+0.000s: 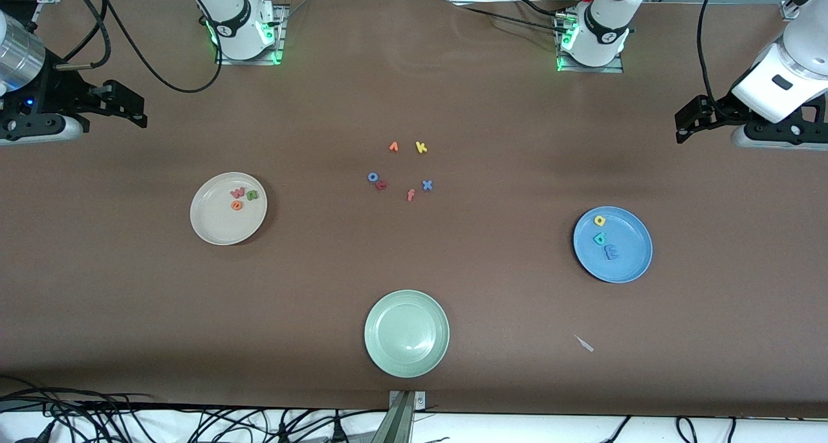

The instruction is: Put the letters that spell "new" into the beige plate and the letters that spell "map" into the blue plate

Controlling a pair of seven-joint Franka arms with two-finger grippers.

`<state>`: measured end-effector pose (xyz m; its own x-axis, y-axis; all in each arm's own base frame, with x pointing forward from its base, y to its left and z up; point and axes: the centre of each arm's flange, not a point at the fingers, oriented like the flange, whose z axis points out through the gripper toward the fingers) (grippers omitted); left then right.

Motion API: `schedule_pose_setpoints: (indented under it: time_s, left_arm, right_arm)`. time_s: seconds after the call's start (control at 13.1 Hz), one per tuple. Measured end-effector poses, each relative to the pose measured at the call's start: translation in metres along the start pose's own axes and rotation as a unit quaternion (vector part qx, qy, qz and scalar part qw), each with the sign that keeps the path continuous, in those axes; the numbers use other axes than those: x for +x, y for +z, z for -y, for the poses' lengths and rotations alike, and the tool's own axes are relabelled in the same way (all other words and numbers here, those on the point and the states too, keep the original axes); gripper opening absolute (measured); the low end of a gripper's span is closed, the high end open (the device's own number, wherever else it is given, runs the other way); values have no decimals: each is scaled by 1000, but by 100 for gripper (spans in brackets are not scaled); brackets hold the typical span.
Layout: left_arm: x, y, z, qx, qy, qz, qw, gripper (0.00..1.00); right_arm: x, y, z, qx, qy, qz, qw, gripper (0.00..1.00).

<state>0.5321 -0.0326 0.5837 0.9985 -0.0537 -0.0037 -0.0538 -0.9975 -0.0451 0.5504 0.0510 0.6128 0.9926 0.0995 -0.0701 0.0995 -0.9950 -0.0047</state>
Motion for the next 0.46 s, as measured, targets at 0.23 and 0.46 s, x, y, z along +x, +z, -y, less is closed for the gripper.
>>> schedule_pose_setpoints:
  time_s: [0.23, 0.46]
  left_arm:
    - [0, 1, 1, 0, 1, 4, 1000, 100]
    - [0, 2, 3, 0, 0, 5, 1000, 100]
  right_arm:
    - [0, 0, 0, 0, 0, 1, 1000, 100]
    - [0, 0, 0, 0, 0, 1, 1000, 100]
